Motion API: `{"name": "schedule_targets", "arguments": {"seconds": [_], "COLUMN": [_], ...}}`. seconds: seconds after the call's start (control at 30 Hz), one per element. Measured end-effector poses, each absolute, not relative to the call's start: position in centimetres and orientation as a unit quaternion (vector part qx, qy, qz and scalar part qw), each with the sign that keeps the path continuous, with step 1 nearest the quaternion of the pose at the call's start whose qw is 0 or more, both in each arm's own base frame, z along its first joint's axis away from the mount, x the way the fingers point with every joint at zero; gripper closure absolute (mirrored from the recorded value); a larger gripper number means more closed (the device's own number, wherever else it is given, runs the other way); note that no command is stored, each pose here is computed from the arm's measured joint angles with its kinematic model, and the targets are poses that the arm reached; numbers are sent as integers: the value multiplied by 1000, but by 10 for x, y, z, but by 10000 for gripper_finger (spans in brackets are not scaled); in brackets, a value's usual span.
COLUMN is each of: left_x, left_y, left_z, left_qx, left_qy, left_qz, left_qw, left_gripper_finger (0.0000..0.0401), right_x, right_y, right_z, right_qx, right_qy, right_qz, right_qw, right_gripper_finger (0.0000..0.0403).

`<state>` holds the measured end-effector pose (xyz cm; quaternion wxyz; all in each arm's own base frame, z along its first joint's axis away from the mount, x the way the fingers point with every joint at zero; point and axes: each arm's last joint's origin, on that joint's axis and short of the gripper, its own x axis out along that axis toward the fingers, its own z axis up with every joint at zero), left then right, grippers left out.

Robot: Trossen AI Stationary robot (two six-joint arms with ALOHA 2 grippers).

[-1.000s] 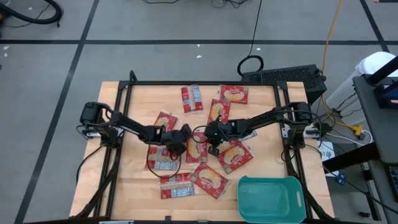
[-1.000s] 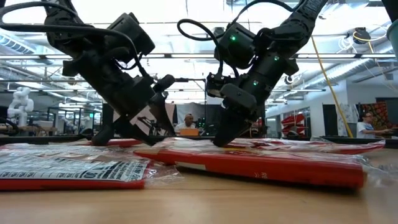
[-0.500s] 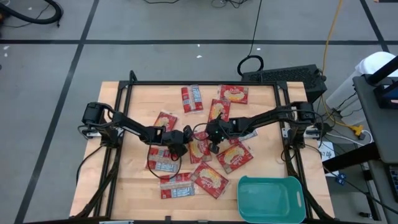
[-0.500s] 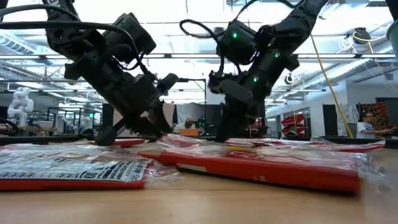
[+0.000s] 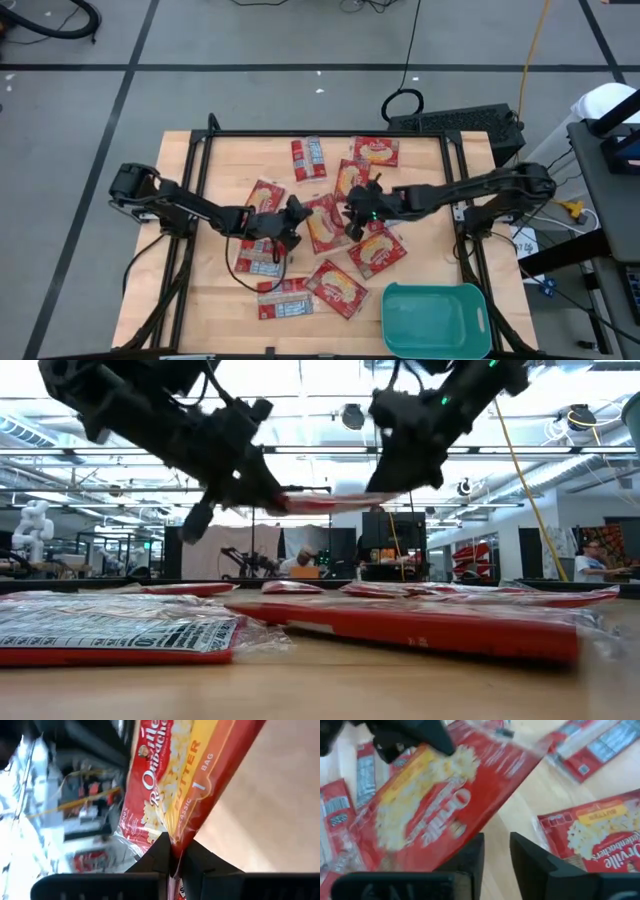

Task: Sort popcorn bags into baskets
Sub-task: Put the popcorn bag into the green bin

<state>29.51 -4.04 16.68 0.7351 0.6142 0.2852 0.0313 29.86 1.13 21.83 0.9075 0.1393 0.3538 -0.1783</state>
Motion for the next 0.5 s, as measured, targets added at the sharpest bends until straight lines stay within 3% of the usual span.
{"name": "schedule_targets", "arguments": {"seconds": [0.23, 0.37, 0.5], "left_x": [293, 292, 294], "left_y": [-67, -77, -80], "left_z": [175, 178, 181], "left_qx": [607, 600, 580], "left_qy": [208, 163, 119], "left_qz": [-33, -68, -105], "left_qw": [766, 780, 799], "left_gripper_finger": [384, 376, 379], "right_x": [292, 290, 284], "right_y": [49, 62, 75], "right_z": [222, 223, 228], "right_qx": [57, 57, -13], "right_qy": [332, 330, 329], "right_qz": [-149, -129, -85], "right_qw": [930, 933, 940], "right_gripper_finger": [265, 253, 245]}}
